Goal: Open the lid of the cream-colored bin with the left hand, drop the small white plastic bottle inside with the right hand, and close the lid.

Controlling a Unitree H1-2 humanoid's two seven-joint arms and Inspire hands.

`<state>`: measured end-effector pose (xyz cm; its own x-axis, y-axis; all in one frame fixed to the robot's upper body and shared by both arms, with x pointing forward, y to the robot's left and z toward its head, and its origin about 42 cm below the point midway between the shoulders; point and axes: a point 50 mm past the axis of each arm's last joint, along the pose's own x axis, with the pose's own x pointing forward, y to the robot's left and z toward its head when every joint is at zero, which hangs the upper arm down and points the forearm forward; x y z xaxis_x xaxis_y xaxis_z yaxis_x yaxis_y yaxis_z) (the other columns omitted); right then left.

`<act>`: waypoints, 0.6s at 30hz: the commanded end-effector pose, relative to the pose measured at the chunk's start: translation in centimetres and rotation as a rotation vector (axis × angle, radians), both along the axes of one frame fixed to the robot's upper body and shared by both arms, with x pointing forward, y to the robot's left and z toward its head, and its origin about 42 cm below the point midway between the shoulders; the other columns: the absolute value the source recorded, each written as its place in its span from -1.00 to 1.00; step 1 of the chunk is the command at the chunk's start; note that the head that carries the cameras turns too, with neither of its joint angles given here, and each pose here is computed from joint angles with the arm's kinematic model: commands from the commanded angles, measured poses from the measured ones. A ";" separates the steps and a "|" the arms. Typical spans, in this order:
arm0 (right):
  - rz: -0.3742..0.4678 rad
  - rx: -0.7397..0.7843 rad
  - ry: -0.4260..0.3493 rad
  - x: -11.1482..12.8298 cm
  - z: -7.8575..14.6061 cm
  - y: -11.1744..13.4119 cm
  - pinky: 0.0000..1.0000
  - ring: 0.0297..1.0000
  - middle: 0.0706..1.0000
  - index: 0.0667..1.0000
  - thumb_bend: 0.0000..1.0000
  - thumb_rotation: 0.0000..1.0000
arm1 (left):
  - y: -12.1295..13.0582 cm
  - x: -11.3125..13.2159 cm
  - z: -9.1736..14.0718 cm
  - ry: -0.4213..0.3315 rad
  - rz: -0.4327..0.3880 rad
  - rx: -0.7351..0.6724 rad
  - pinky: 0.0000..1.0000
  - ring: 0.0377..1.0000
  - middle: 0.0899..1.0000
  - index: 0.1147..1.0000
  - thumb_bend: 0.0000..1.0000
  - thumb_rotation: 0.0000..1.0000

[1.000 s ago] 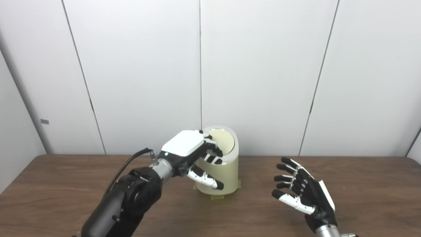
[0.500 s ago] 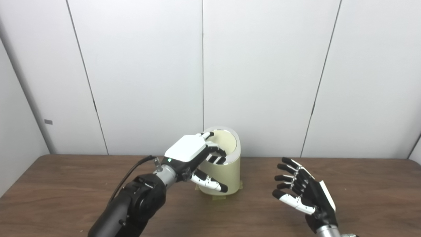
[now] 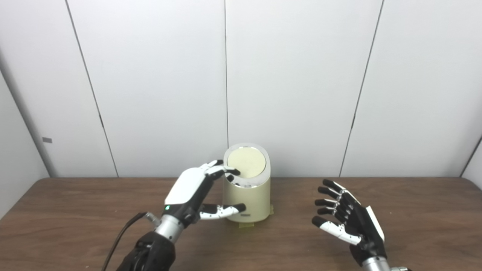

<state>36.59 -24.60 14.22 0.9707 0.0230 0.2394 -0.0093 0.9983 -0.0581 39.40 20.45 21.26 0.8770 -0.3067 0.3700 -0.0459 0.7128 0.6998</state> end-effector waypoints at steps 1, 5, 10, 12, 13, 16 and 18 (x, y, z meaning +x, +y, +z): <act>-0.003 -0.018 -0.102 0.9 2.4 0.2 0.22 0.30 0.51 0.57 0.71 -0.45 | 0.5 0.0 1.8 -0.108 0.009 -0.117 0.61 0.79 0.63 0.54 0.35 -0.26; -0.001 -0.043 -0.104 0.9 2.3 0.1 0.19 0.23 0.50 0.55 0.68 -0.48 | 2.7 -1.6 -1.0 0.015 0.027 -0.388 0.68 0.74 0.68 0.64 0.39 -0.27; 0.005 -0.050 -0.104 0.6 2.3 0.2 0.22 0.23 0.49 0.55 0.68 -0.51 | 4.3 -3.5 -3.2 0.091 0.045 -0.549 0.46 0.59 0.62 0.68 0.44 -0.26; 0.007 -0.048 -0.101 0.5 2.4 0.2 0.23 0.25 0.50 0.55 0.66 -0.52 | 4.7 -4.1 -3.9 0.108 0.061 -0.574 0.37 0.54 0.60 0.68 0.45 -0.23; 0.006 -0.047 -0.099 0.4 2.4 0.2 0.21 0.24 0.50 0.55 0.67 -0.53 | 4.7 -4.2 -4.1 0.112 0.066 -0.579 0.33 0.51 0.58 0.66 0.45 -0.23; 0.011 -0.044 -0.095 0.3 2.2 0.1 0.18 0.26 0.50 0.57 0.69 -0.53 | 4.9 -4.7 -4.8 0.138 0.076 -0.594 0.26 0.44 0.53 0.59 0.44 -0.29; 0.010 -0.050 -0.099 0.2 2.2 0.0 0.15 0.26 0.50 0.57 0.70 -0.52 | 5.0 -4.8 -5.0 0.160 0.065 -0.597 0.23 0.41 0.49 0.54 0.42 -0.35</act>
